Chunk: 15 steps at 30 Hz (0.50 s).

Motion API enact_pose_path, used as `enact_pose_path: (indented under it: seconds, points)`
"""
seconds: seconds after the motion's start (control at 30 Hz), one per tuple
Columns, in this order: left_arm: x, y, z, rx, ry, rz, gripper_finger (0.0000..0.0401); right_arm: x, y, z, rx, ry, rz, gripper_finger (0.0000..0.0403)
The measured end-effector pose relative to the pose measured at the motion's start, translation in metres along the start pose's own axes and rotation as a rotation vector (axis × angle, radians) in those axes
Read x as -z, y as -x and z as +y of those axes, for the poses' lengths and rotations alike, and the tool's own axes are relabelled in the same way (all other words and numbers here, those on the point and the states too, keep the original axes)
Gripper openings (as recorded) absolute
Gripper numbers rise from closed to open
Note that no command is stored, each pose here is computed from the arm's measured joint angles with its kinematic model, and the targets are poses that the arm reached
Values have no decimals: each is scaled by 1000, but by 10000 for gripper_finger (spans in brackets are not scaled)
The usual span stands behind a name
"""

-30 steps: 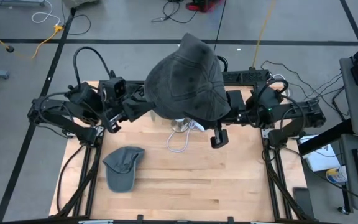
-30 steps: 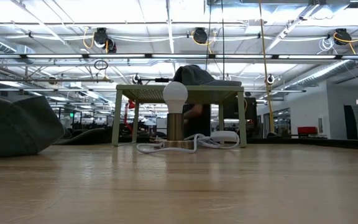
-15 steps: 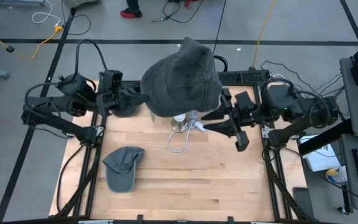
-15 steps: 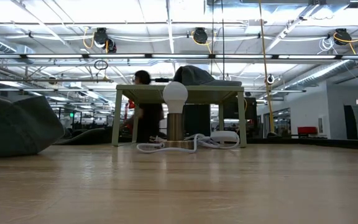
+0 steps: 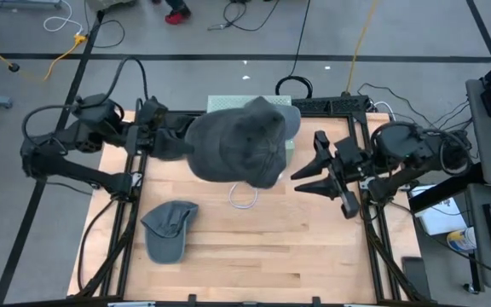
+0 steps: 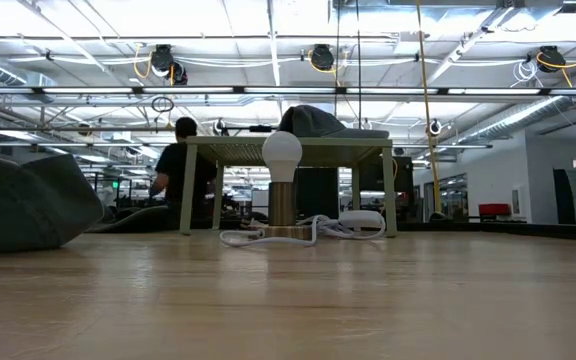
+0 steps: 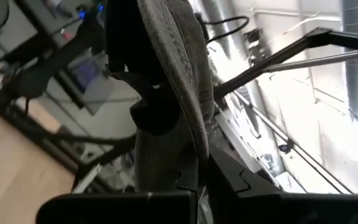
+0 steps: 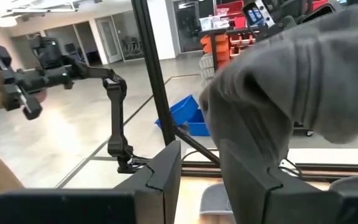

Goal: Pick & Place hat
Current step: Put the right black cap on the shelf

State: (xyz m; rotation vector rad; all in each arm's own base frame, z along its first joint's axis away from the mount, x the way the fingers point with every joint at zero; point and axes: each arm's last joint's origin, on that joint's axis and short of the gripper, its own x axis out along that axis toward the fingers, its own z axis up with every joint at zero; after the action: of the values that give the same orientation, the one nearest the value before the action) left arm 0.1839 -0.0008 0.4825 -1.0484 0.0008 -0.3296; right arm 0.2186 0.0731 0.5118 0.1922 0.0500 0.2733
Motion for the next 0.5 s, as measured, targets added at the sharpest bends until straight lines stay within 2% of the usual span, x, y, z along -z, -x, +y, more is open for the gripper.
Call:
enact_pose_path:
  seconds: [0.23, 0.5]
  points:
    - [-4, 11, 9, -48, 41, 100, 9, 0, 0, 3, -9, 0, -1, 102]
    - [-36, 34, 30, -115, 56, 83, 9, -1, 0, 3, -10, -1, -21, 102]
